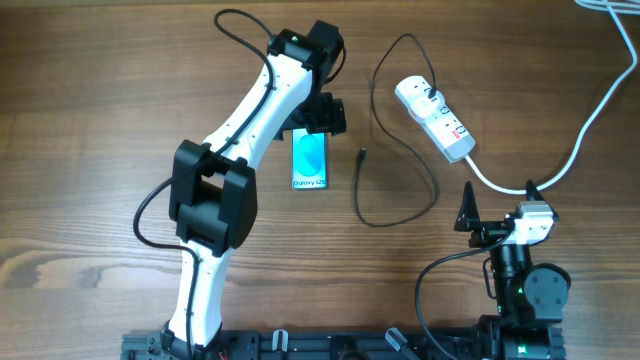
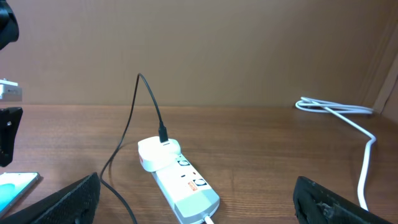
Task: Plug charger to phone and switch on socket
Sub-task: 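Lower the open left gripper onto the phone's top edge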
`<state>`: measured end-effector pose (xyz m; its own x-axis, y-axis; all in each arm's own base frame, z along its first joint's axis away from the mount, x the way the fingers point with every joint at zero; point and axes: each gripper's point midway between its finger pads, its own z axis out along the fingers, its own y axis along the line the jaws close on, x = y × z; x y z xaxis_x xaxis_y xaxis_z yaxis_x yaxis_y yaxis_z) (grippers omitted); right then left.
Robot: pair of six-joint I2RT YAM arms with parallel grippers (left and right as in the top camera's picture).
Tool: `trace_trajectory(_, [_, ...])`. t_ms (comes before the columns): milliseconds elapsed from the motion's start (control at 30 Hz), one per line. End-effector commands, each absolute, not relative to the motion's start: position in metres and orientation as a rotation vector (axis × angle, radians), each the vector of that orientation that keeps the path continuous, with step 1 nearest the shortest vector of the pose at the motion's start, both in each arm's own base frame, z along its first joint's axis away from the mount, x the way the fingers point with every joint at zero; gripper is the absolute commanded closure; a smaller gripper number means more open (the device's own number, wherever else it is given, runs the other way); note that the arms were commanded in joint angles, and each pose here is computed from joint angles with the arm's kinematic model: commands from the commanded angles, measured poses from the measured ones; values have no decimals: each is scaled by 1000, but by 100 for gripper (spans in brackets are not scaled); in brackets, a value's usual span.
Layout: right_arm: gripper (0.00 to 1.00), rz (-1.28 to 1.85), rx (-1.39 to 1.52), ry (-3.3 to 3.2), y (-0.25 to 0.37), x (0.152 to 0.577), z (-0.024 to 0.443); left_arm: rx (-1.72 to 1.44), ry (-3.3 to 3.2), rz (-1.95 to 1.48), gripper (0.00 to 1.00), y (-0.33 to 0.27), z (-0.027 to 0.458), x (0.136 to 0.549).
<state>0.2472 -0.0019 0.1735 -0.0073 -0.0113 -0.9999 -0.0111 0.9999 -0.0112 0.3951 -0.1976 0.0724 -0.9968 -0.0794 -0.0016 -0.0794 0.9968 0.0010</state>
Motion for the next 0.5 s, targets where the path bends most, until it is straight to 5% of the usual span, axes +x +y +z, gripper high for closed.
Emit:
trace_trajectory(0, [0,4,-3,1572,-3,247,175,-102,3165,4,0,-199,65,391])
trace_trajectory(467, [0,4,-3,1572,-3,247,175,17,3203,9,0,-199,39,380])
